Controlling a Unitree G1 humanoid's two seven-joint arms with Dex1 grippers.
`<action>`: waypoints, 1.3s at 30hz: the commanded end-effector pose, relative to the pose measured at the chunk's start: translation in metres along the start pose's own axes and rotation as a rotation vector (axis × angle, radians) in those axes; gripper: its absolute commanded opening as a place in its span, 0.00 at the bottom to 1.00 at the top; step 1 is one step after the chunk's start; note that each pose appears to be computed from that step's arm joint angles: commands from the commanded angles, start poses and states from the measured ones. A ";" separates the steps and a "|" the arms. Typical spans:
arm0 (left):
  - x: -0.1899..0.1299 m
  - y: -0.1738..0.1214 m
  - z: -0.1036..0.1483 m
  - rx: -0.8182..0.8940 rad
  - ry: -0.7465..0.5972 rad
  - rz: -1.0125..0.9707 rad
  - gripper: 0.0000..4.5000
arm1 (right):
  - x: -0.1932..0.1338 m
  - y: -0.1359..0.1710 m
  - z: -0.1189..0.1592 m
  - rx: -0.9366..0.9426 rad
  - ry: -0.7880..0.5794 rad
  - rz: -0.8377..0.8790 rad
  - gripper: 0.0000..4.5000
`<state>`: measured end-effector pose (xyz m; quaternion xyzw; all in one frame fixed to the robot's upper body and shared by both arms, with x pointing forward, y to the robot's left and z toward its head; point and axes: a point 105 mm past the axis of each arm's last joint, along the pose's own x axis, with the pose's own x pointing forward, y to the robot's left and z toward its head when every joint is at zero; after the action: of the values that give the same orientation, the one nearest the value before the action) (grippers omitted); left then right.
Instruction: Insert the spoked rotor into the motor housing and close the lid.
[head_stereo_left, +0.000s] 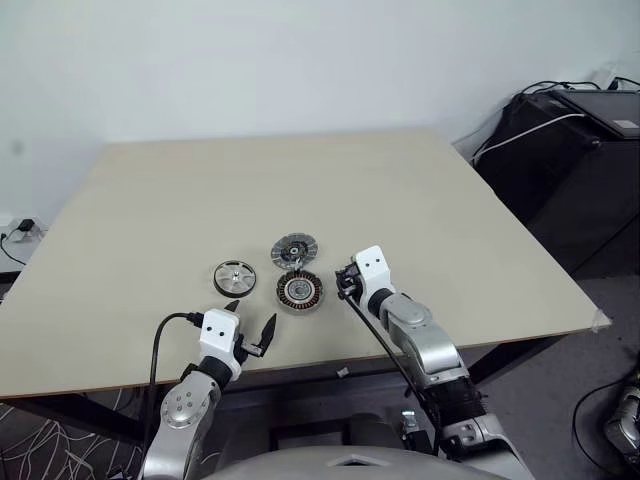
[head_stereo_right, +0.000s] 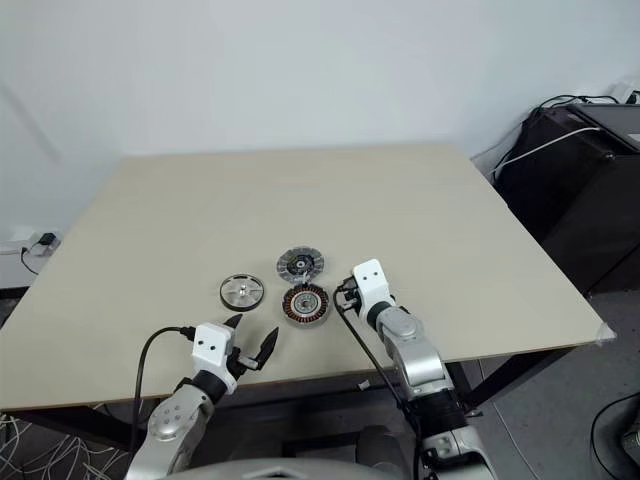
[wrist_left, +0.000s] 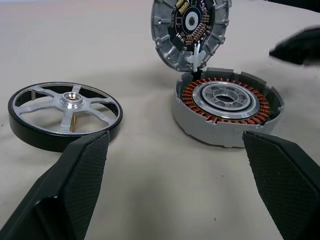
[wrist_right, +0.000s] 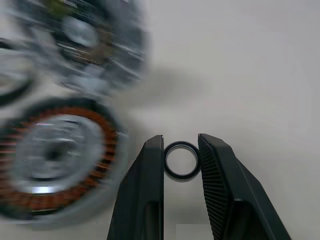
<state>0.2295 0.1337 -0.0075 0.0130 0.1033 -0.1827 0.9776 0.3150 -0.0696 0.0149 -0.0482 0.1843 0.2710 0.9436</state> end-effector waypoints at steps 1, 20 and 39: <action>0.003 -0.003 0.010 0.016 -0.037 -0.020 1.00 | -0.002 0.025 0.019 -0.035 -0.046 0.105 0.15; 0.001 -0.003 0.009 0.012 -0.034 -0.012 1.00 | 0.030 0.054 0.008 -0.079 0.019 0.188 0.15; 0.001 -0.003 0.009 0.011 -0.034 -0.013 1.00 | 0.037 0.053 0.002 -0.064 0.035 0.192 0.15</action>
<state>0.2274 0.1317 -0.0091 0.0113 0.1066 -0.1855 0.9768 0.3119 -0.0121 -0.0079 -0.0695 0.2179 0.3572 0.9056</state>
